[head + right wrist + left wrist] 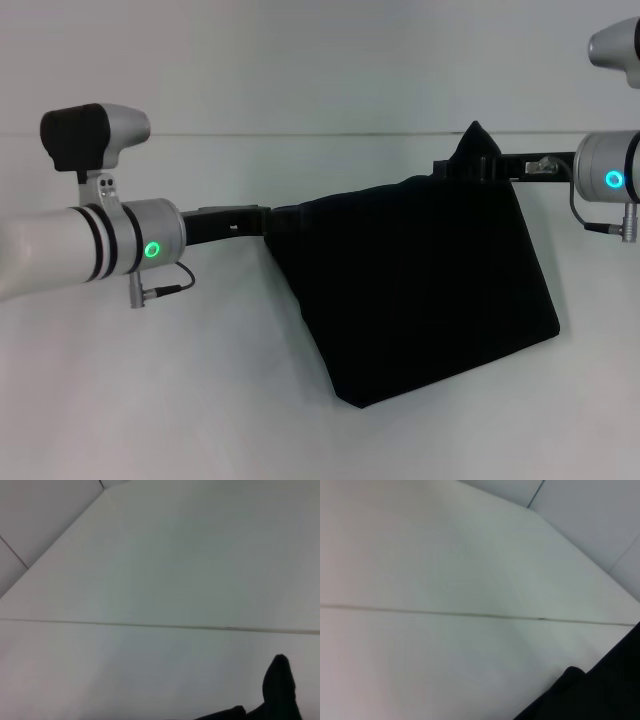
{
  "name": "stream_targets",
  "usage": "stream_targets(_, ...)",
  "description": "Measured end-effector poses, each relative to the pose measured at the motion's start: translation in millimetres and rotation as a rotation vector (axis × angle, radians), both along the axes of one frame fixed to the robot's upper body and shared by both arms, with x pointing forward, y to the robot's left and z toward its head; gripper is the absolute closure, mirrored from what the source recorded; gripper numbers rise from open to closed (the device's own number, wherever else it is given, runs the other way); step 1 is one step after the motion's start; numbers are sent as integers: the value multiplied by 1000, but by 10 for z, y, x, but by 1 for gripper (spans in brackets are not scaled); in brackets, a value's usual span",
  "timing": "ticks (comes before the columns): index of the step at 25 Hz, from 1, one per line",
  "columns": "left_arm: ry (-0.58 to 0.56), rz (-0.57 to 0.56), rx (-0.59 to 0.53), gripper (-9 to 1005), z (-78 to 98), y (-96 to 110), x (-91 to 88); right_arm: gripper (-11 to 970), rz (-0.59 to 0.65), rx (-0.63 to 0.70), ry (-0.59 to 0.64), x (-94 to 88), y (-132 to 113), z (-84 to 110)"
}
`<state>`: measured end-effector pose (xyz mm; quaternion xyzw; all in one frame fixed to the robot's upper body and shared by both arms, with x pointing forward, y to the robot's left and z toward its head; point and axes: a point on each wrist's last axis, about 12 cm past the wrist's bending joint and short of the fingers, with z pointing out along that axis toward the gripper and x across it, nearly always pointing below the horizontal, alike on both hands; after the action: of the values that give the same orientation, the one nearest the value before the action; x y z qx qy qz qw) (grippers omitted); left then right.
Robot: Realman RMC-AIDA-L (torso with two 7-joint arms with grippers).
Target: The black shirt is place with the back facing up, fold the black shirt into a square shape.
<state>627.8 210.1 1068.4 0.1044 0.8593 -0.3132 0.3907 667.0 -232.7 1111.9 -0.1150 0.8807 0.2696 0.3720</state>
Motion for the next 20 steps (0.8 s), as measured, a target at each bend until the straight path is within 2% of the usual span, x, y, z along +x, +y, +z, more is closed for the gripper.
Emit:
stream_targets(9, 68, 47, -26, 177, -95, -145, -7, 231, 18, -9, -5, -11, 19, -8)
stream_targets(20, 66, 27, -31, 188, -69, -236, 11, 230, 31, -15, -7, -16, 27, -9)
